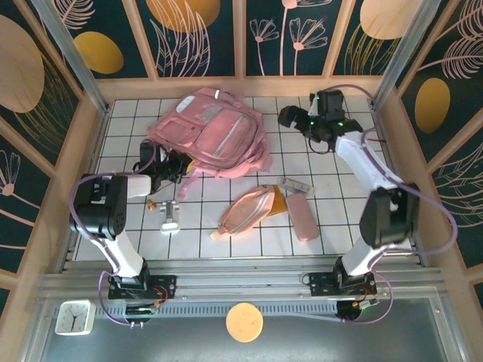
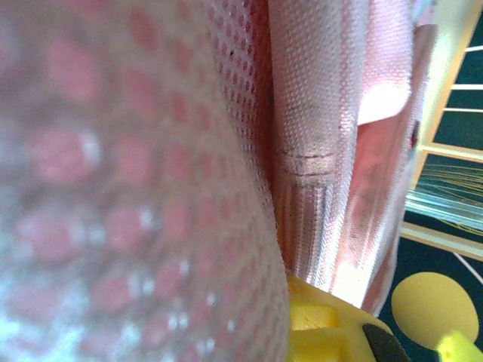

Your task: Pack the student bag

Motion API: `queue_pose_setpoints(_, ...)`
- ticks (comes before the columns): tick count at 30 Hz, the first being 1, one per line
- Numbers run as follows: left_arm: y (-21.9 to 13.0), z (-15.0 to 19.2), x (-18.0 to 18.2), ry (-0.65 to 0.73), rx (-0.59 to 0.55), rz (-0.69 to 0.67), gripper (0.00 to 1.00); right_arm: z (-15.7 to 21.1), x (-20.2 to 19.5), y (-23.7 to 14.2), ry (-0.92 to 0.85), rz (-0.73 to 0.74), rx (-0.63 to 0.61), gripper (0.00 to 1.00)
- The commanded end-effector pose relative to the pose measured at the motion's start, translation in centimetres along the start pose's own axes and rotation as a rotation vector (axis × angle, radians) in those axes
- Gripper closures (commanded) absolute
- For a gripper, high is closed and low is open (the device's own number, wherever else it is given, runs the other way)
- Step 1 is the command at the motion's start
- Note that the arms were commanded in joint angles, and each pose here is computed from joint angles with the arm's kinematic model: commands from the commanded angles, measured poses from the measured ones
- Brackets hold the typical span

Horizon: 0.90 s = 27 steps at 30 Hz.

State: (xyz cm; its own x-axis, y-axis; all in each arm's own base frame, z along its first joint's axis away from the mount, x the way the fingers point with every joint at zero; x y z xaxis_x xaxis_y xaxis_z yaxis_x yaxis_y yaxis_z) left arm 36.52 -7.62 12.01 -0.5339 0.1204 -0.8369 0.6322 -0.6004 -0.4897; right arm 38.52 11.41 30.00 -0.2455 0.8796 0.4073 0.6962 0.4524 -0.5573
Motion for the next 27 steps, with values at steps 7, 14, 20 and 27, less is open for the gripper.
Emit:
queue_pose_setpoints(7, -3.1, 2.0, -4.6, 0.072, -0.01, 0.125, 1.0, 3.1, 2.3, -2.3, 0.038, -0.204, -0.005, 0.07)
queue_pose_setpoints(14, -5.4, 3.3, -5.3, 0.013, -0.023, 0.185, 1.0, 8.0, 6.5, -0.8, 0.022, -0.157, 0.215, 0.11)
queue_pose_setpoints(20, -6.9, 4.0, -5.1, -0.044, -0.037, 0.226, 1.0, 11.9, 11.1, 0.9, 0.043, -0.142, 0.303, 0.22)
queue_pose_setpoints(27, -7.6, 4.6, -5.0, -0.031, -0.025, 0.253, 1.0, 15.4, 16.0, 3.7, -0.065, -0.113, 0.352, 0.25)
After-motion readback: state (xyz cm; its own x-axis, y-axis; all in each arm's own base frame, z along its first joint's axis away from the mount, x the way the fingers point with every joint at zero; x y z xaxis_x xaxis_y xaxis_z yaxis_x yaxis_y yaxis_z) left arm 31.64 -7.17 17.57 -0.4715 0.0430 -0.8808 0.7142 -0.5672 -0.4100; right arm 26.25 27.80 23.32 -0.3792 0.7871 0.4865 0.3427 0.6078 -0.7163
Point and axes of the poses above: each hand's point on the last joint's axis, 136 mm out from that joint toward the fingers, its own y axis out along the fingers, its own x axis along the line the jaws close on, z = x × y, the point moved 9 cm from there along -y, back along the fingers, and after that the axes turned 14 degrees about -y, right-handed, at the moved point
